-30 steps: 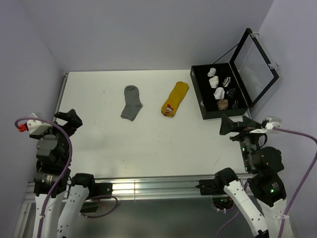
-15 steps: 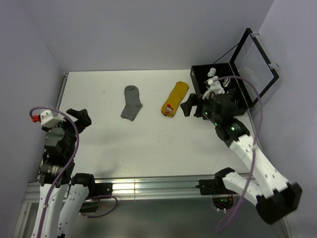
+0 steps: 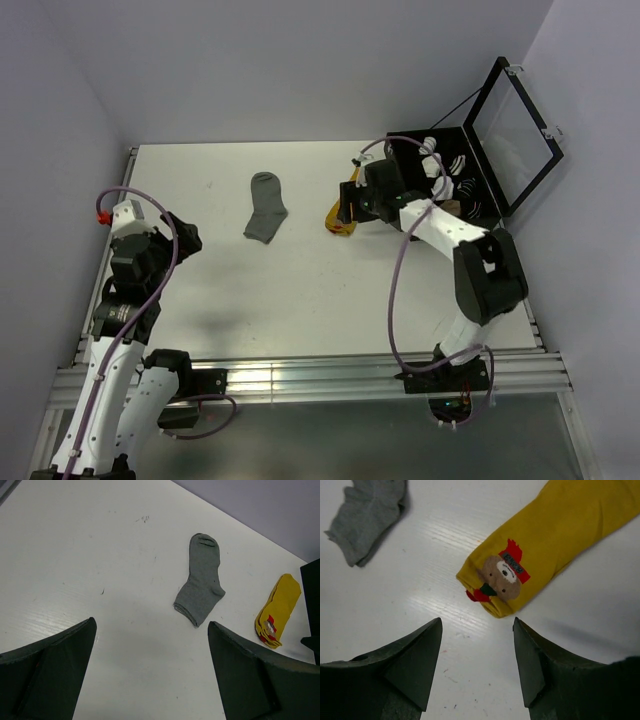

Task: Roll the socks
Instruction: Move the sock to the center of the board, then roll the sock at the center of the board.

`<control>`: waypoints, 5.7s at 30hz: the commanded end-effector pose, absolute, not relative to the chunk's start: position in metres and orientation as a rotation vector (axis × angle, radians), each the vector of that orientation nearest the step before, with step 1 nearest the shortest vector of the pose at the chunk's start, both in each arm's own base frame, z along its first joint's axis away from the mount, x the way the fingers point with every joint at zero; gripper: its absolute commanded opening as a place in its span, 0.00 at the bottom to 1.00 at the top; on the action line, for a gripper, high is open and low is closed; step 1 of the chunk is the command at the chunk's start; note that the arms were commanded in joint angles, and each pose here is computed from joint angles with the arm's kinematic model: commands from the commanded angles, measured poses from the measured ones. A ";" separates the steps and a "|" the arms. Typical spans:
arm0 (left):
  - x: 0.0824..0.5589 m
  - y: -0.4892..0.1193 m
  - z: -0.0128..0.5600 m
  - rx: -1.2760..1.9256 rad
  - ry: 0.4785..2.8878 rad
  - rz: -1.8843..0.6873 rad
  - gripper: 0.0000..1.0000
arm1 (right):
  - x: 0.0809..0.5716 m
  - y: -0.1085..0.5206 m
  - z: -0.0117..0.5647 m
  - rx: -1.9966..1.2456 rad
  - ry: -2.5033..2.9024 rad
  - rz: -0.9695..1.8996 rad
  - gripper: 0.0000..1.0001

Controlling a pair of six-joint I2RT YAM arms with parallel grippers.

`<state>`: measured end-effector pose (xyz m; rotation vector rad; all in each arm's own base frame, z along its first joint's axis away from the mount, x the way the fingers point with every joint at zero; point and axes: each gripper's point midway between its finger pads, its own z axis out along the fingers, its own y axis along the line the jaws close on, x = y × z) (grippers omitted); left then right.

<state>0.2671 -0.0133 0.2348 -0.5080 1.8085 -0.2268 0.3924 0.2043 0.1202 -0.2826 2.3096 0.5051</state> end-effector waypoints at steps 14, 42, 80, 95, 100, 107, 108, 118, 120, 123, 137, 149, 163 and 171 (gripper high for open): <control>0.268 -0.014 0.248 -0.448 1.768 -0.223 1.00 | 0.365 0.250 0.026 -0.295 2.565 0.494 0.63; 0.271 -0.019 0.237 -0.442 1.816 -0.229 0.99 | 0.253 0.325 0.075 -0.934 2.172 0.360 0.60; 0.280 -0.038 0.222 -0.454 1.903 -0.337 0.99 | 0.231 0.375 0.028 -1.160 2.143 0.196 0.00; 0.278 -0.134 0.143 -0.632 2.146 -0.717 0.95 | 0.234 0.388 0.058 -0.874 2.306 0.921 0.00; 0.283 -0.162 0.131 -0.657 2.160 -0.755 0.93 | 0.237 0.380 0.060 -0.781 2.305 1.119 0.00; 0.281 -0.196 0.093 -0.741 2.241 -0.769 0.86 | 0.245 0.364 0.048 -0.647 2.344 1.258 0.00; 0.279 -0.200 0.089 -0.768 2.248 -0.778 0.86 | 0.246 0.364 0.047 -0.640 2.345 1.265 0.00; 0.284 -0.215 0.069 -0.817 2.293 -0.732 0.77 | 0.248 0.364 0.039 -0.635 2.367 1.277 0.00; 0.286 -0.215 0.066 -0.824 2.294 -0.720 0.75 | 0.248 0.364 0.040 -0.638 2.366 1.280 0.00; 0.290 -0.215 0.063 -0.836 2.294 -0.700 0.73 | 0.247 0.364 0.038 -0.640 2.375 1.280 0.00; 0.289 -0.220 0.051 -0.850 2.346 -0.685 0.58 | 0.249 0.364 0.032 -0.638 2.399 1.266 0.00; 0.286 -0.219 0.043 -0.871 2.375 -0.646 0.35 | 0.250 0.364 0.030 -0.638 2.402 1.256 0.00; 0.287 -0.215 0.037 -0.838 2.502 -0.463 0.00 | 0.248 0.362 0.057 -0.731 2.237 1.010 0.40; 0.284 -0.221 0.034 -0.809 2.592 -0.423 0.00 | 0.248 0.358 0.078 -0.770 2.038 0.805 0.51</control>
